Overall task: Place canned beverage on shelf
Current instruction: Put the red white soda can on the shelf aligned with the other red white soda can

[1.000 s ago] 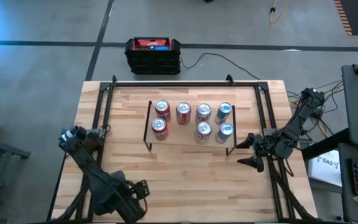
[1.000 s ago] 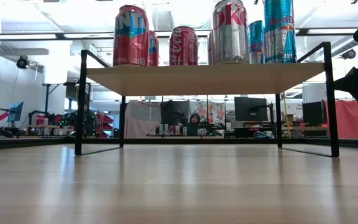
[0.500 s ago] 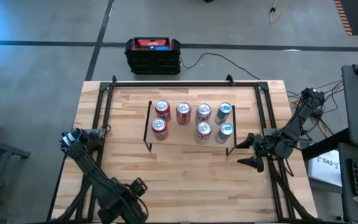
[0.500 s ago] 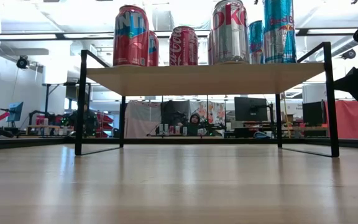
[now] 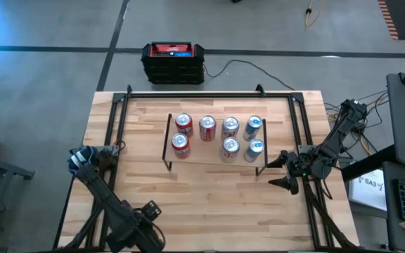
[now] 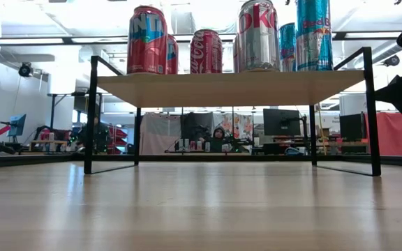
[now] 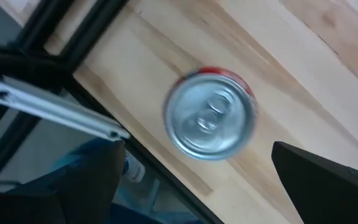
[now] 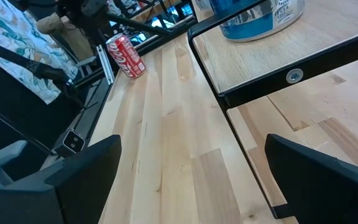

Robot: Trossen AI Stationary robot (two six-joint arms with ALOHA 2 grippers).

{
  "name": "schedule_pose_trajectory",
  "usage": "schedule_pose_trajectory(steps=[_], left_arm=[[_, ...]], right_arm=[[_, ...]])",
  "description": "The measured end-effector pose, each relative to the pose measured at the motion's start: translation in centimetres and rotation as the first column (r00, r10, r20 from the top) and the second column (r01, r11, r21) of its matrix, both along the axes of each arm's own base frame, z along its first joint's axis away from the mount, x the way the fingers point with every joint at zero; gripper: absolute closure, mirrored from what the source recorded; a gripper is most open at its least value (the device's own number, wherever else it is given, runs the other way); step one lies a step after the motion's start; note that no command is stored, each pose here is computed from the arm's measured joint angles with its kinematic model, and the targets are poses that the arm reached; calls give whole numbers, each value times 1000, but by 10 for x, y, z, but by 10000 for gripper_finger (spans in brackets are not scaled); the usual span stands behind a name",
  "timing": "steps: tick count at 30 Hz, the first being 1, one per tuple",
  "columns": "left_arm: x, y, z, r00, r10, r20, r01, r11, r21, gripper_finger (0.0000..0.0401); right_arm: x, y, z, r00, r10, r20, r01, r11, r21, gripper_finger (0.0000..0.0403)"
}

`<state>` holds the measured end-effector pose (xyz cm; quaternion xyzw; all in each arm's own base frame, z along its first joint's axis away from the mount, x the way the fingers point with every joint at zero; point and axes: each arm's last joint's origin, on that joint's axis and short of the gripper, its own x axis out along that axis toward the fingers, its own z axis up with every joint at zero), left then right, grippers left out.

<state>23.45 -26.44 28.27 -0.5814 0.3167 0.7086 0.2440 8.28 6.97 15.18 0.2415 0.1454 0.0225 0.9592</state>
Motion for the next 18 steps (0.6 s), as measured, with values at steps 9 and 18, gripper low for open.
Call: schedule_pose_trajectory(steps=[9, 18], left_arm=[[-21, -12, -19, 996, -88, 25, 85, 992, 98, 15], [-21, -11, -40, 995, -94, 41, 88, 989, 118, 38]], right_arm=[[0, 0, 0, 1000, 0, 0, 0, 1000, 0, 19], [0, 0, 0, 1000, 0, 0, 0, 1000, 0, 19]])
